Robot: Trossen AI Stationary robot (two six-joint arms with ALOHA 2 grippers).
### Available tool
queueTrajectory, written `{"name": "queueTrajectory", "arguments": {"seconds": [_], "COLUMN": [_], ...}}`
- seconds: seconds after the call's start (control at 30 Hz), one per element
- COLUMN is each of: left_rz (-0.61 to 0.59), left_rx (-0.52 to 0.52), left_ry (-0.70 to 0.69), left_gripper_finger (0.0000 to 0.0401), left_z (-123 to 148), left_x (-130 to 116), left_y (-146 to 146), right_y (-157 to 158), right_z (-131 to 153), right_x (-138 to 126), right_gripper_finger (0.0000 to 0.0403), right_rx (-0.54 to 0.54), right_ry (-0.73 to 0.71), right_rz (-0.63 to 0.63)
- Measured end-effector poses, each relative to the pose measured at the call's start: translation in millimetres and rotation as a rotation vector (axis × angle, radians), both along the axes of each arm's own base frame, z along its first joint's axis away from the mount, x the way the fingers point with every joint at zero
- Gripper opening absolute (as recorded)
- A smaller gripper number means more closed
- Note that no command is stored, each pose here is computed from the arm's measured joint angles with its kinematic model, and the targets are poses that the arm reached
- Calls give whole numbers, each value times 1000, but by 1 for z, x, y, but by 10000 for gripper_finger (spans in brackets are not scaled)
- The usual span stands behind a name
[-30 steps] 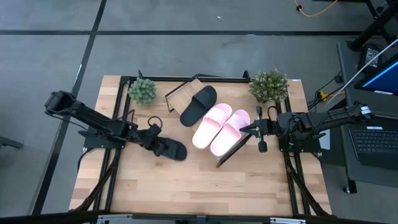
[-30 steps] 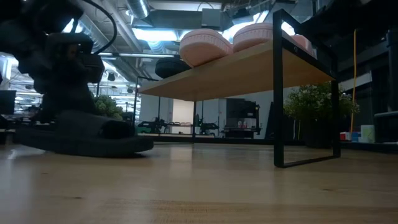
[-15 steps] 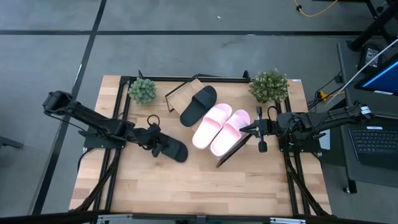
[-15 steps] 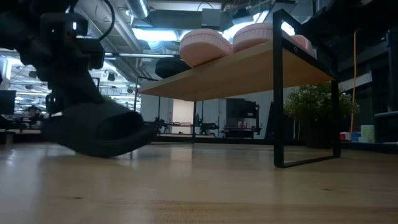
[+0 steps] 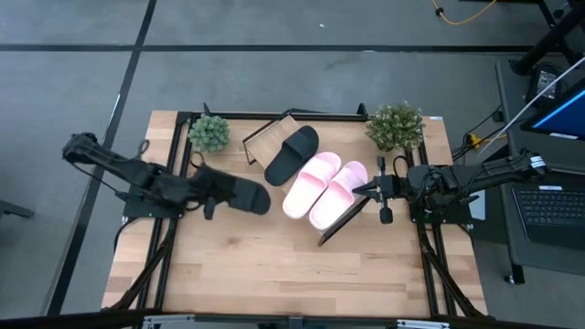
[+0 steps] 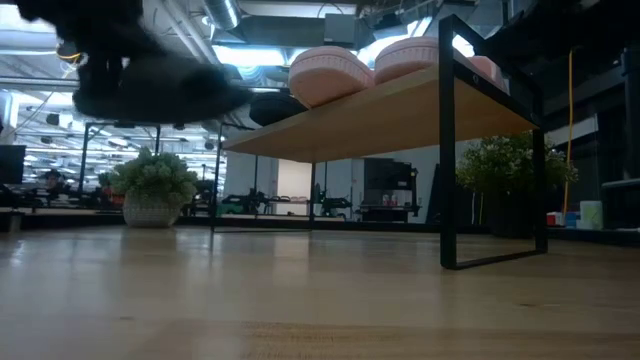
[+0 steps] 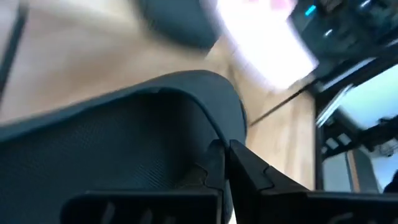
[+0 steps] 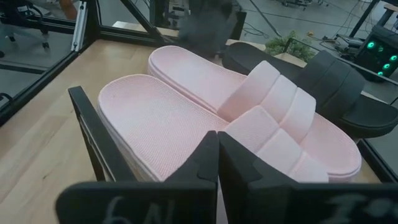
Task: Pick and place slides into the shelf
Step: Put the black slipper on the shelf
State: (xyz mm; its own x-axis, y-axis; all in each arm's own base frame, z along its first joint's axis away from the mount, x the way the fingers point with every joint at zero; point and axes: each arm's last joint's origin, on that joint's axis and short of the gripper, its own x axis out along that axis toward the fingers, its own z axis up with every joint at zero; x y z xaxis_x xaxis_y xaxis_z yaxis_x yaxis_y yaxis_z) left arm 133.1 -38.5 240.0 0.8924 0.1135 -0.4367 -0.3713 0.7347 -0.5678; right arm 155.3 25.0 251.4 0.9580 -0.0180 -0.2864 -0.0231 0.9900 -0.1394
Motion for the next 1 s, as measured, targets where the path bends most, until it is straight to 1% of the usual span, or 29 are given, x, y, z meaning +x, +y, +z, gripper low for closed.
{"name": "queueTrajectory", "arguments": {"seconds": [0.07, 0.17, 0.27, 0.37, 0.43, 0.57, 0.67, 0.8, 0.9, 1.0], "left_rz": [21, 119, 233, 306, 318, 305, 339, 404, 439, 495], "left_rx": [63, 157, 213, 258, 304, 351, 394, 478, 533, 562], "left_ry": [-59, -93, -103, -156, -195, -290, -331, -344, -341, -342], "left_gripper_finger": [1, 1, 0, 0, 0, 0, 0, 0, 0, 0], "left_z": [14, 20, 20, 26, 32, 46, 54, 60, 61, 60], "left_x": [-5, -8, -9, -5, -1, 2, 3, 10, 22, 35], "left_y": [1, 5, 8, 8, 7, 6, 7, 11, 15, 22], "right_y": [0, 0, 0, 0, 0, 0, 0, 0, 0, 0], "right_z": [0, 0, 0, 0, 0, 1, 1, 1, 1, 2], "right_x": [0, 0, 0, 0, 0, 0, 0, 0, 0, 1], "right_gripper_finger": [6, 6, 6, 6, 6, 6, 6, 6, 6, 6], "right_rx": [-1, -2, -1, -1, 0, 1, 1, 0, -2, -1], "right_ry": [0, -1, -1, -1, -3, -7, -8, -9, -12, -24], "right_rz": [0, 1, 0, 0, 0, 0, -1, 0, 0, 0]}}
